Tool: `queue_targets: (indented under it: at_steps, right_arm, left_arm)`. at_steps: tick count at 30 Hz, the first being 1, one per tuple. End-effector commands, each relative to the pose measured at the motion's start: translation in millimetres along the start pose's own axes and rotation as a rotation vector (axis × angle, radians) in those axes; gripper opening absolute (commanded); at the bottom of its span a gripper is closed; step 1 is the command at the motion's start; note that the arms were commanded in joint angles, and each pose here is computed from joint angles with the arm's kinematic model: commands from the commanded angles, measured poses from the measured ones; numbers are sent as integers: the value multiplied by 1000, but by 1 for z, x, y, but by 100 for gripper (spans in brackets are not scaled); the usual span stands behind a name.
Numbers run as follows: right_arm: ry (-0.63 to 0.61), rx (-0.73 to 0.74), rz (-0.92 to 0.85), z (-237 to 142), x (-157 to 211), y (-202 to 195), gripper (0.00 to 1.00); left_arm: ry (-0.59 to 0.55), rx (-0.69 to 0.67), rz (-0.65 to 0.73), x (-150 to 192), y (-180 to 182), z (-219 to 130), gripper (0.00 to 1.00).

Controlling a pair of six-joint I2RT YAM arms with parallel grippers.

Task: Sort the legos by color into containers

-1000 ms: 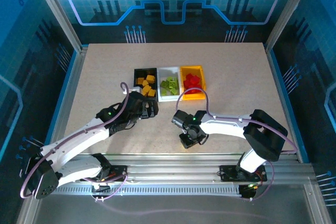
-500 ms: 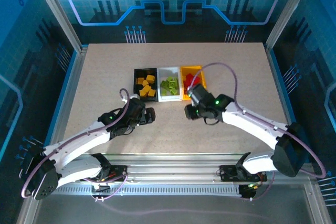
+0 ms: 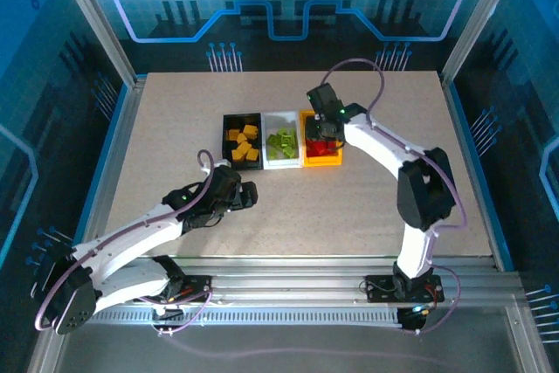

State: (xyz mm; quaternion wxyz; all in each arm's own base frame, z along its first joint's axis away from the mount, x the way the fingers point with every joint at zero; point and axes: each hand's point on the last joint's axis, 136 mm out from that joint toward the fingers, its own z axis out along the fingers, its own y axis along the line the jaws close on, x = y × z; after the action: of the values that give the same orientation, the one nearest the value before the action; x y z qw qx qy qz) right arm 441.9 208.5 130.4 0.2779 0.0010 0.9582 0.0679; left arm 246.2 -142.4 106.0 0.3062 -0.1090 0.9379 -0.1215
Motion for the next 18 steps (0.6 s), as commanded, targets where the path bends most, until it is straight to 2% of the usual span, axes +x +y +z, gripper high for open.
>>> queue_targets:
  at_steps: [1, 4, 5, 8, 13, 18]
  right_arm:
    - [-4, 53, -9, 10, -19, -7, 38]
    - [-2, 46, -11, 15, -28, -5, 50]
    - [-12, 32, -12, 12, -32, -2, 57]
    - [-64, -7, -6, -5, -45, 4, 69]
    - [-185, -60, 22, -50, -59, 3, 74]
    - [-325, -146, 53, -101, -52, -3, 75]
  left_arm:
    - [-1, 26, -13, -2, -3, -6, 99]
    - [-3, 31, -10, -3, -4, -7, 99]
    - [-7, 35, -9, -4, -5, -8, 99]
    - [-21, 43, 0, -8, -7, -12, 99]
    - [-67, 49, 21, -21, -10, -21, 99]
    - [-189, 49, 31, -50, -13, -40, 99]
